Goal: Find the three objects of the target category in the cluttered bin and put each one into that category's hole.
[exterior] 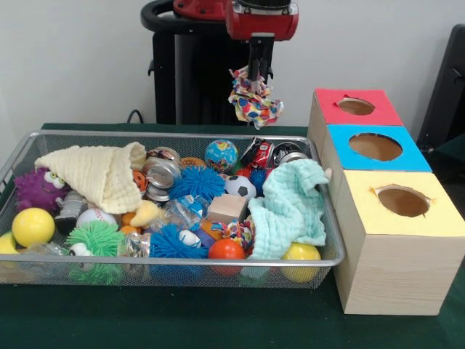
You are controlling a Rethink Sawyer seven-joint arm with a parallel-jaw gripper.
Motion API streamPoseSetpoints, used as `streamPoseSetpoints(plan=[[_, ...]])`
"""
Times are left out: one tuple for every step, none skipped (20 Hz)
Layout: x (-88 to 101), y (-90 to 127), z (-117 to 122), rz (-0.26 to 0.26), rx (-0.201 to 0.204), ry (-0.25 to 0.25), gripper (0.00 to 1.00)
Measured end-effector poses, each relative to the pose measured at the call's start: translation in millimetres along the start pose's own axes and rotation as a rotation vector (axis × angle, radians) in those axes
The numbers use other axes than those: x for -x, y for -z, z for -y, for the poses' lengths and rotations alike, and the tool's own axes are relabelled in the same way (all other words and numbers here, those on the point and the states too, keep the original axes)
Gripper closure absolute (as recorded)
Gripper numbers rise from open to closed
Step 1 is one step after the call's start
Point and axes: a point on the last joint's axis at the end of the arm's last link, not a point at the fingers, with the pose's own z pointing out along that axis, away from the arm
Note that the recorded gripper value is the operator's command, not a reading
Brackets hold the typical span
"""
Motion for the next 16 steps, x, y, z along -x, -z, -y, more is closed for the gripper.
streamPoseSetpoints(plan=[[0.2,-1,-3,0.003,0.002,-0.001,1.00],[0.4,-1,-6,0.005,0.004,-0.002,1.00],[0.5,-2,-9,0.007,0.006,-0.003,1.00],[1.4,-3,-18,0.012,0.011,-0.004,1.00],[1.7,-3,-24,0.012,0.015,-0.003,1.00],[1.8,-4,-28,0.011,0.017,-0.003,1.00],[2.0,-4,-32,0.010,0.019,-0.003,1.00],[2.3,-4,-37,0.009,0.022,-0.001,1.00],[2.3,-4,-42,0.006,0.025,0.000,1.00],[2.7,-4,-51,0.005,0.029,0.003,1.00],[3.8,-2,-66,0.006,0.035,0.005,1.00],[3.9,-2,-71,0.005,0.037,0.005,1.00],[4.0,-1,-77,0.005,0.039,0.003,1.00],[4.0,-1,-78,0.005,0.039,0.003,1.00],[4.0,0,-87,0.005,0.042,-0.004,1.00],[3.9,1,-91,0.005,0.044,-0.008,1.00]])
